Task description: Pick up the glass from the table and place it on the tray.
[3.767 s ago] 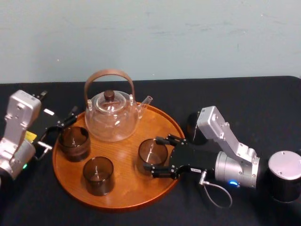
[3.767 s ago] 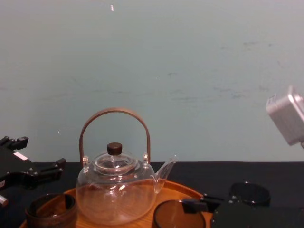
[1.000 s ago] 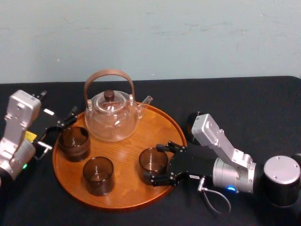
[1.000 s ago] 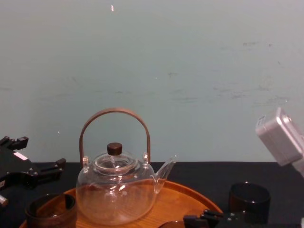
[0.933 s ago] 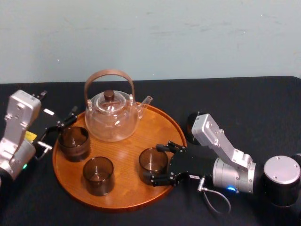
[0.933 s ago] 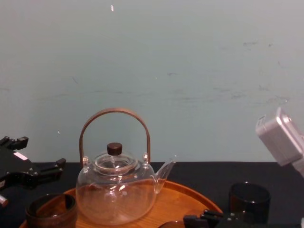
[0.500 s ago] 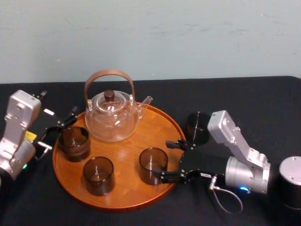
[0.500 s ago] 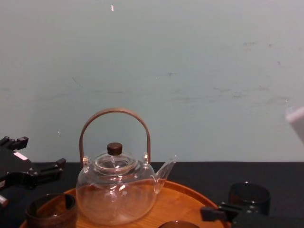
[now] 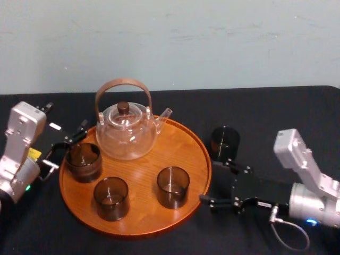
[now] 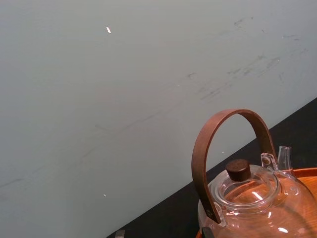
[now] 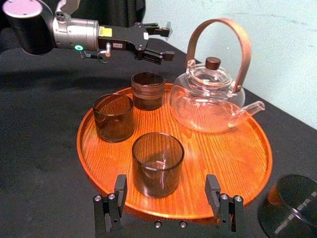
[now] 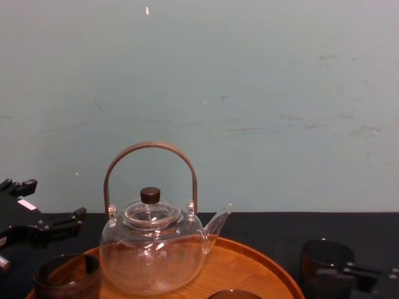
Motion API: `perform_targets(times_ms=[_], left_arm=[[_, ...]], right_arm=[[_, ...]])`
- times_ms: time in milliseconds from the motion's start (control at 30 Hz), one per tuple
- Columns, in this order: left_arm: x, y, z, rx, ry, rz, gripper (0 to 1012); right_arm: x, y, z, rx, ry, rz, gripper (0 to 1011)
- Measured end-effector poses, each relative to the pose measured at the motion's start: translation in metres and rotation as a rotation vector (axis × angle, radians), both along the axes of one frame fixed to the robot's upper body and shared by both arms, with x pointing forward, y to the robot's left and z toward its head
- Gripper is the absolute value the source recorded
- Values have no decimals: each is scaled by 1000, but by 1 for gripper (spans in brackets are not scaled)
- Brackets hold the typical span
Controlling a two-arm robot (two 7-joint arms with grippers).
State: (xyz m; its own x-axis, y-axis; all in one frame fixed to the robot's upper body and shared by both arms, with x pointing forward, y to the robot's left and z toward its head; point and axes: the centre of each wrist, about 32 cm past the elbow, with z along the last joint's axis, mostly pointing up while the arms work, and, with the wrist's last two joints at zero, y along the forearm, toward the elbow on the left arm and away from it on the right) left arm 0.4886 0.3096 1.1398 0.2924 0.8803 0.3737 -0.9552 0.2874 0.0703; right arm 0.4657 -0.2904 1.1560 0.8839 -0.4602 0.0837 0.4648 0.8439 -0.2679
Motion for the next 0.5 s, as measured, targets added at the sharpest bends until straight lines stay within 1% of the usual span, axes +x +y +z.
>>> perform_targets(times_ms=[67, 100, 167, 267, 300, 367, 400, 433, 500], left_arm=[[0, 0, 0, 0, 0, 0, 1002], [0, 0, 0, 0, 0, 0, 1001], [0, 0, 0, 0, 0, 0, 1001], [0, 0, 0, 0, 0, 0, 1001], [0, 0, 0, 0, 0, 0, 1001], [0, 0, 0, 0, 0, 0, 1001], [0, 0, 0, 0, 0, 0, 1001], [0, 0, 0, 0, 0, 0, 1001], [0, 0, 0, 0, 0, 0, 1001]], right_arm=[[-3, -5, 2, 2, -4, -3, 1002], [-6, -11, 3, 3, -6, -11, 1002], [-11, -19, 4, 5, -9, -29, 1002], [-16, -28, 5, 7, -14, -67, 1002], [-16, -28, 5, 7, -14, -67, 1002], [-20, -33, 6, 5, -17, -104, 1002], [-22, -37, 6, 2, -19, -135, 1002], [-22, -37, 6, 2, -19, -135, 1002], [-25, -41, 6, -7, -13, -210, 1002]])
